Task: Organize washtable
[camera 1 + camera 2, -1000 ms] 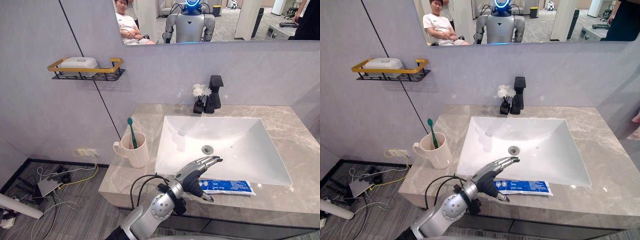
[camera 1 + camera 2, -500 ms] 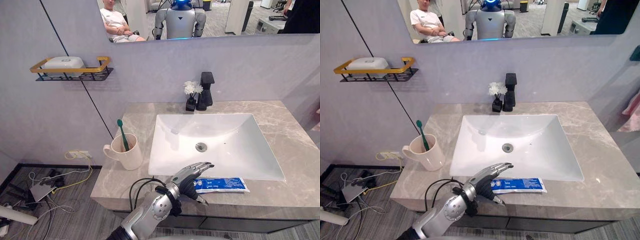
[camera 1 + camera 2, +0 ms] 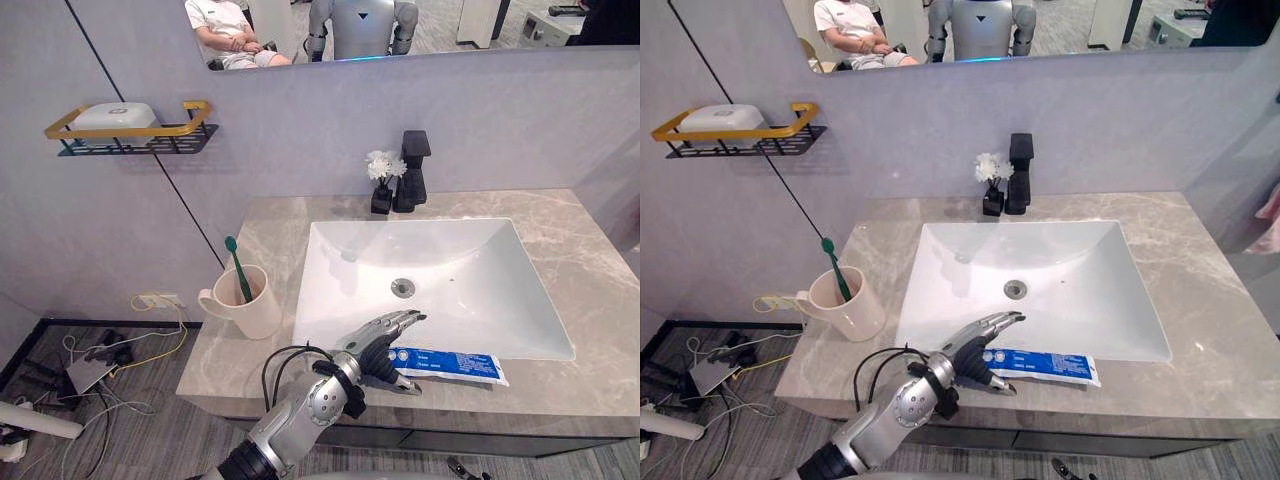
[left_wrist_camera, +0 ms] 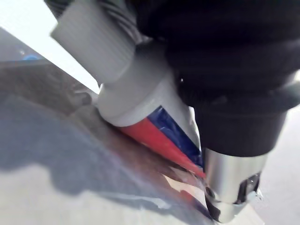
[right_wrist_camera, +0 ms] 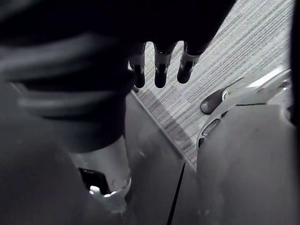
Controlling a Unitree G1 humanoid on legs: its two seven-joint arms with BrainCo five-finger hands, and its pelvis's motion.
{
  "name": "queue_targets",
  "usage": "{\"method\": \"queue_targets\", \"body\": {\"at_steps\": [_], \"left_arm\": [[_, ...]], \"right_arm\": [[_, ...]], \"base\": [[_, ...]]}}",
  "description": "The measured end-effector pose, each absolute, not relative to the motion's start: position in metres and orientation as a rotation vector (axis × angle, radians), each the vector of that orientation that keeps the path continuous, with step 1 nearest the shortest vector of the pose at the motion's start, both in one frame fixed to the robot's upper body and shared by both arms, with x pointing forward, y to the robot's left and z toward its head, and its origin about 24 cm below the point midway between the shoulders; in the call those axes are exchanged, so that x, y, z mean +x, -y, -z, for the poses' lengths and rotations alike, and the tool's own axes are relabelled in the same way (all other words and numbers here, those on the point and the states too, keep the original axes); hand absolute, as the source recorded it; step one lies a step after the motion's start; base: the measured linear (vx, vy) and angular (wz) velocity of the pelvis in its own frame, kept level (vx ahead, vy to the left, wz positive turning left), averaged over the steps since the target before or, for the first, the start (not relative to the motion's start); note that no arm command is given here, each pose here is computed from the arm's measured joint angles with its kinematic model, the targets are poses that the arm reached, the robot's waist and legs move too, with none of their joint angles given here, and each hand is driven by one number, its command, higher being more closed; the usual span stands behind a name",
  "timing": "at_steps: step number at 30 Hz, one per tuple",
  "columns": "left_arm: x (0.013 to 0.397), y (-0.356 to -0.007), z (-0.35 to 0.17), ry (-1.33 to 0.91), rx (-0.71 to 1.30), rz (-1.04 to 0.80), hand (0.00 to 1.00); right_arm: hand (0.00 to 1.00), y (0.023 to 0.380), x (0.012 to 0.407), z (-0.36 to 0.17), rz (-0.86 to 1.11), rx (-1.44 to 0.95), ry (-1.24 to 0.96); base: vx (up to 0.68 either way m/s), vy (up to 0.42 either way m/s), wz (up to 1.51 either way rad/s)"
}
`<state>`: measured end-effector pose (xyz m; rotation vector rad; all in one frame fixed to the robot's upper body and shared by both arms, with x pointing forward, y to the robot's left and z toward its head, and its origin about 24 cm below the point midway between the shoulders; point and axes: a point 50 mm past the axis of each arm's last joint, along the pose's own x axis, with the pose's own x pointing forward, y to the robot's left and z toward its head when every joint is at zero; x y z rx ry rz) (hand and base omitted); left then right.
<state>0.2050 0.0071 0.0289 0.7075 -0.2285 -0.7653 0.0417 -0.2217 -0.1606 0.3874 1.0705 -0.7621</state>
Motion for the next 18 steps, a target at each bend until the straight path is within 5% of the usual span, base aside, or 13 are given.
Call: {"method": "queue_targets", "body": {"at_steps": [1, 2, 18], "left_arm": [[0.205, -0.0071, -0.029, 0.229, 0.707, 0.765, 0.0], [0.2049, -0.0071, -0.0291, 0.229, 0.707, 0.765, 1.0], [0.2079, -0.0086, -0.0318, 0.234, 0.7, 0.732, 1.0]], "right_arm": [[0.0, 0.2217, 0.0418, 0.1606, 0.762, 0.387, -1.07], [0.0, 0.2216, 0.042, 0.1605, 0.761, 0.387, -1.07], [0.0, 0.2216, 0.0412, 0.1606, 0.76, 0.387, -1.072]], "base": [[0.0, 0.0, 0.0], [0.01, -0.035, 0.0], [0.0, -0.018, 0.0]]}}
